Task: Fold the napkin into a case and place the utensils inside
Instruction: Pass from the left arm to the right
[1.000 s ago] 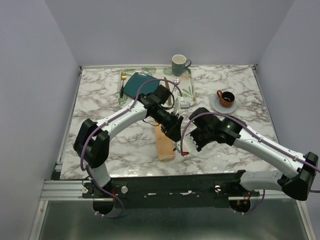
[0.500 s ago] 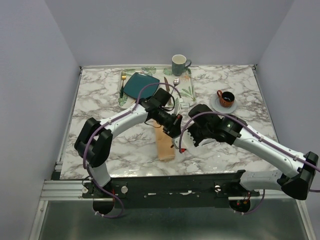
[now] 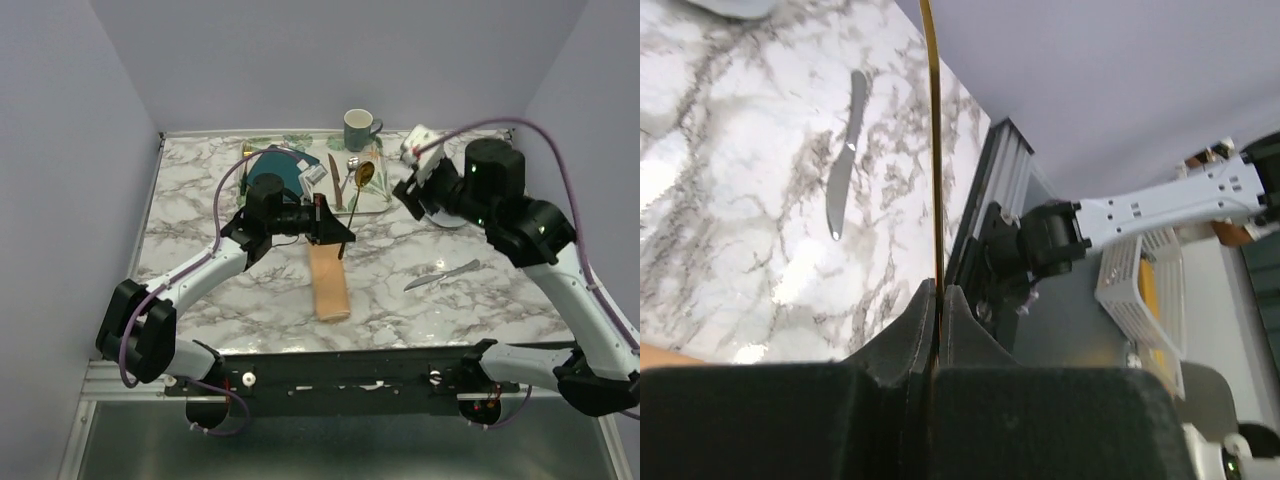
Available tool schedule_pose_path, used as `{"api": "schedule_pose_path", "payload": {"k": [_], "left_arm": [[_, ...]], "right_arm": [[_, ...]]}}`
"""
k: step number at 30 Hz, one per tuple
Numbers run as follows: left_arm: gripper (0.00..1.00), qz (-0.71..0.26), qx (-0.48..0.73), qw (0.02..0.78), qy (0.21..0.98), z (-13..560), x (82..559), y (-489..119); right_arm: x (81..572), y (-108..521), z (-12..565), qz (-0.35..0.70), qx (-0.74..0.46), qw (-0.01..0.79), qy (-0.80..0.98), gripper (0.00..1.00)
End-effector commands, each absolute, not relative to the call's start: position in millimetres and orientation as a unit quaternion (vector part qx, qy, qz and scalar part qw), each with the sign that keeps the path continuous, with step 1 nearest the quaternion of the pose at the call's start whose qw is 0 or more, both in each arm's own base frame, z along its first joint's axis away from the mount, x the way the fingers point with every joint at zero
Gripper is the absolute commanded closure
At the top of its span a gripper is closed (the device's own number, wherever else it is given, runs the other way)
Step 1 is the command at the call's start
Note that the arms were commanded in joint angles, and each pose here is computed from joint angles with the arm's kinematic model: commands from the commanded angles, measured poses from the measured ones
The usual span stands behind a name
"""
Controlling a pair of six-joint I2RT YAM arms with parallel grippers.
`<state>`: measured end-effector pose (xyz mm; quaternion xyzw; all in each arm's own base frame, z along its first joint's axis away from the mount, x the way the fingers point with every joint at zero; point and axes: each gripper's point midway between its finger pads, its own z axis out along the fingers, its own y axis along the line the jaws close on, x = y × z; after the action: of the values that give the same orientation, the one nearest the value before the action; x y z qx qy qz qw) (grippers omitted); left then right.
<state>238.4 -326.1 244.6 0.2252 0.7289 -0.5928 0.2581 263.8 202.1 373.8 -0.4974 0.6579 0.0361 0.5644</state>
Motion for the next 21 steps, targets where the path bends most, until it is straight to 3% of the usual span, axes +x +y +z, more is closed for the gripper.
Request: {"api": "schedule_pose_path", "payload": {"k": [1, 8, 13, 21], "left_arm": [[1.0, -0.588, 0.153, 0.369, 0.703, 273, 270, -319], [1.0, -0.59, 0.128, 0.386, 0.698, 277, 275, -314], [1.0, -0.586, 0.127, 0.385, 0.701, 273, 274, -316], [1.0, -0.584, 0.12, 0.378, 0.709, 269, 271, -318]], "right_arm": [[272, 221, 377, 0.267, -0.282, 0.48, 0.787, 0.37], [265, 254, 368, 0.416, -0.191, 0.387, 0.801, 0.46], [273, 270, 348, 0.441, -0.176, 0.339, 0.812, 0.49], [303, 284, 338, 0.439, -0.155, 0.332, 0.821, 0.55]]}}
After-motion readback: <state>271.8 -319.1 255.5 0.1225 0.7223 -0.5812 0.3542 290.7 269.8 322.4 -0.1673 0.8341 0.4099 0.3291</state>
